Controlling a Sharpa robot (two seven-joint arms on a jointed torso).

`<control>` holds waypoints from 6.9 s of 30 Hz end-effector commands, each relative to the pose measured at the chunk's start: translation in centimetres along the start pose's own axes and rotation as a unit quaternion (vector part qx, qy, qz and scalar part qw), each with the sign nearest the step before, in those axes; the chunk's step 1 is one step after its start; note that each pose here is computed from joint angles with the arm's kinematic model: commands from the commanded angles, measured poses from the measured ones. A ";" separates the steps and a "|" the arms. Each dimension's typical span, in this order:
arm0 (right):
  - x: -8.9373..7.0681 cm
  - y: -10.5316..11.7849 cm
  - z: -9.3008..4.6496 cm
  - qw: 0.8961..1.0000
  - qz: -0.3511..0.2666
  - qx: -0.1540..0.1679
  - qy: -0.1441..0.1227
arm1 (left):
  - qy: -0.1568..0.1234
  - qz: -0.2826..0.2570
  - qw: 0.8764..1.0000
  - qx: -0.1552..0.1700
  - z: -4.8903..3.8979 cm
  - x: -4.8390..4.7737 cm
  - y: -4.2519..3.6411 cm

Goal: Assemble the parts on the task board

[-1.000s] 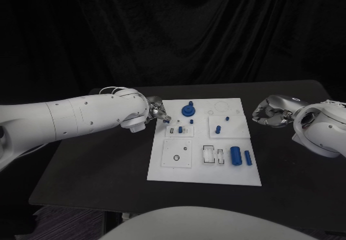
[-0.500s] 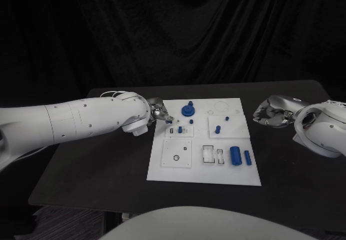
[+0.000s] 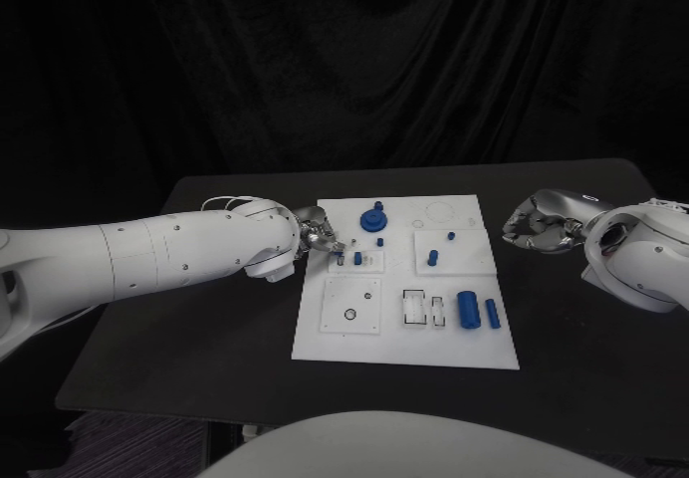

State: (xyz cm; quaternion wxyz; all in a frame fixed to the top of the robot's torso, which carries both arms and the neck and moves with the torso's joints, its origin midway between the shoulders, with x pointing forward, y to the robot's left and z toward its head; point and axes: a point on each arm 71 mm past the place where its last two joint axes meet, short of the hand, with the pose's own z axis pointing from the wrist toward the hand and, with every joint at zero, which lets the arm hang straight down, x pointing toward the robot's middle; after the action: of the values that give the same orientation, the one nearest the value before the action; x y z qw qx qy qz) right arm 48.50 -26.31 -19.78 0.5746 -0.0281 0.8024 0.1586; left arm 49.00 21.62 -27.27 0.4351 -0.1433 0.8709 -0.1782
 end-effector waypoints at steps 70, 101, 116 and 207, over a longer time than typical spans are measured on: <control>0.3 -0.2 0.1 1.000 0.008 0.013 0.027 | 0.040 0.010 0.999 0.006 -0.89 2.56 1.04; 0.5 -0.4 0.2 0.999 0.004 0.021 0.039 | 0.032 0.006 0.999 0.007 -0.65 2.43 1.66; 0.5 -0.6 0.0 0.999 0.005 0.023 0.037 | -0.085 -0.027 0.990 0.108 -1.33 0.43 1.20; 0.5 -0.1 0.3 0.999 0.004 0.020 0.039 | 0.178 0.002 0.981 -0.071 1.85 -3.40 -2.12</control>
State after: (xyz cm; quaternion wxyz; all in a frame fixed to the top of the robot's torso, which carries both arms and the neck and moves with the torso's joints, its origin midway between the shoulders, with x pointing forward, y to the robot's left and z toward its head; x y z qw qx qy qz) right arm 48.58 -26.19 -20.33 0.5450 -0.0209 0.8247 0.1498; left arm 52.84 21.00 -24.79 0.2723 -0.1411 0.9424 -0.1338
